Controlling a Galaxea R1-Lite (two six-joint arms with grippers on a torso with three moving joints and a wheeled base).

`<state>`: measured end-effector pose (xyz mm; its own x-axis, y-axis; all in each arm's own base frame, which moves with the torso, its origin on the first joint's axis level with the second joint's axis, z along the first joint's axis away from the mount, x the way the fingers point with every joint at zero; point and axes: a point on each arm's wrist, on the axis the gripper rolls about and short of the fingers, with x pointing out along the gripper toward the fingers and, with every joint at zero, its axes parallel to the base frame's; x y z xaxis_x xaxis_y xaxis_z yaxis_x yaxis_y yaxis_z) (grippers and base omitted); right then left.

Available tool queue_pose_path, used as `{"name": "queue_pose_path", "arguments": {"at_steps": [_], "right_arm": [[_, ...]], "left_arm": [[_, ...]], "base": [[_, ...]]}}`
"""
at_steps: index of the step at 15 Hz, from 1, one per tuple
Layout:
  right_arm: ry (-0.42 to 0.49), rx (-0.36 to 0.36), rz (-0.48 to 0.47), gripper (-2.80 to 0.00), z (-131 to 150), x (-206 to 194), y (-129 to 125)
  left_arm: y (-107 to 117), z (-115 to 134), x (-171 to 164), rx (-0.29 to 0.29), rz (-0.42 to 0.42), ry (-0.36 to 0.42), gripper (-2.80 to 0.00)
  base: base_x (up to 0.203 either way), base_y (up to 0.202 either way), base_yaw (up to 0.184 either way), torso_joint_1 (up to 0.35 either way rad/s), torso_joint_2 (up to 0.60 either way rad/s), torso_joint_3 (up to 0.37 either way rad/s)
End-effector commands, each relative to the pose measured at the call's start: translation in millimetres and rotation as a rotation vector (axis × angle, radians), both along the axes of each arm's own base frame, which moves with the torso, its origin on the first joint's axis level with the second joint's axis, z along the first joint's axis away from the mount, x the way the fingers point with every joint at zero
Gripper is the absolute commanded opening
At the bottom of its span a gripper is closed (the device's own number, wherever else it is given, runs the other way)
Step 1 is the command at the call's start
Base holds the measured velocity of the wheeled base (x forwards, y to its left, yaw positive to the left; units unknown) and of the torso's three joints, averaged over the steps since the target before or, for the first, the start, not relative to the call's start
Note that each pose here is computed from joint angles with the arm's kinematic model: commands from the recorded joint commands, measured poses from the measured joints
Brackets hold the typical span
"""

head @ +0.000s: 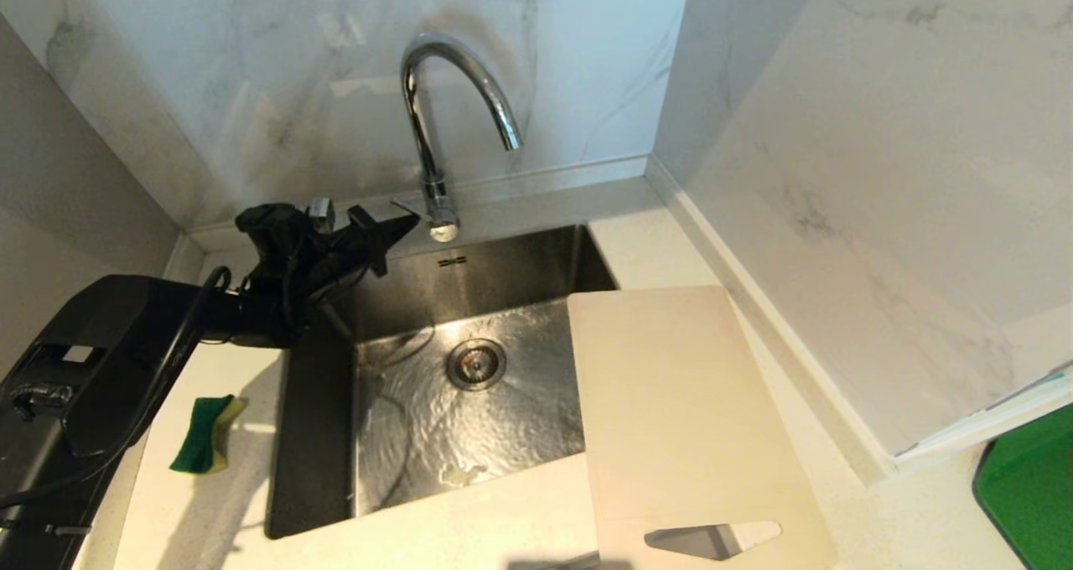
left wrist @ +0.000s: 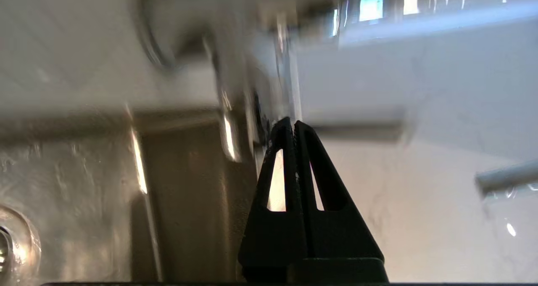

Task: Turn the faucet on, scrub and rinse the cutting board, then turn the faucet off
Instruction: Turn off the tap

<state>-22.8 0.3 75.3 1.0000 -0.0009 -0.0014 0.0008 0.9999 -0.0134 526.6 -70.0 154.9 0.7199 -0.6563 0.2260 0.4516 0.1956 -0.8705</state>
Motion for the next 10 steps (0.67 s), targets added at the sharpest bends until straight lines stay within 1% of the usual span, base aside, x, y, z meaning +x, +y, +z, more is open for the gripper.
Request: {"name": "queue_pose_path", "arguments": {"at_steps": [1, 3, 4, 6, 8, 10], "right_arm": [[0.0, 0.0, 0.001, -2.8, 0.0, 0.0, 0.0], [0.0, 0.0, 0.001, -2.8, 0.0, 0.0, 0.0], [0.0, 0.001, 0.001, -2.8, 0.0, 0.0, 0.0], [0.0, 0.001, 0.001, -2.8, 0.0, 0.0, 0.0], [0.0, 0.0, 0.001, -2.8, 0.0, 0.0, 0.0], [-0.001, 0.001, 0.001, -2.8, 0.1, 0.0, 0.0]], "left_arm": [[-2.8, 9.4, -3.6, -0.004, -0.019, -0.018, -2.8], [-4.8, 21.9, -9.6, -0.008, -0.02, -0.039, -2.8], [-4.1, 27.8, -14.6, -0.006, -0.023, -0.038, -2.8], [1.7, 43.8, -29.0, -0.002, -0.018, -0.037, -2.8], [8.2, 47.4, -41.5, 0.006, -0.019, -0.02, -2.8], [16.6, 57.1, -61.8, 0.014, -0.027, -0.019, -2.8]], "base": [[0.0, 0.0, 0.0, 0.0, 0.0, 0.0], [0.0, 0.0, 0.0, 0.0, 0.0, 0.0], [0.0, 0.0, 0.0, 0.0, 0.0, 0.0], [0.0, 0.0, 0.0, 0.0, 0.0, 0.0], [0.0, 0.0, 0.0, 0.0, 0.0, 0.0], [0.0, 0.0, 0.0, 0.0, 0.0, 0.0]]}}
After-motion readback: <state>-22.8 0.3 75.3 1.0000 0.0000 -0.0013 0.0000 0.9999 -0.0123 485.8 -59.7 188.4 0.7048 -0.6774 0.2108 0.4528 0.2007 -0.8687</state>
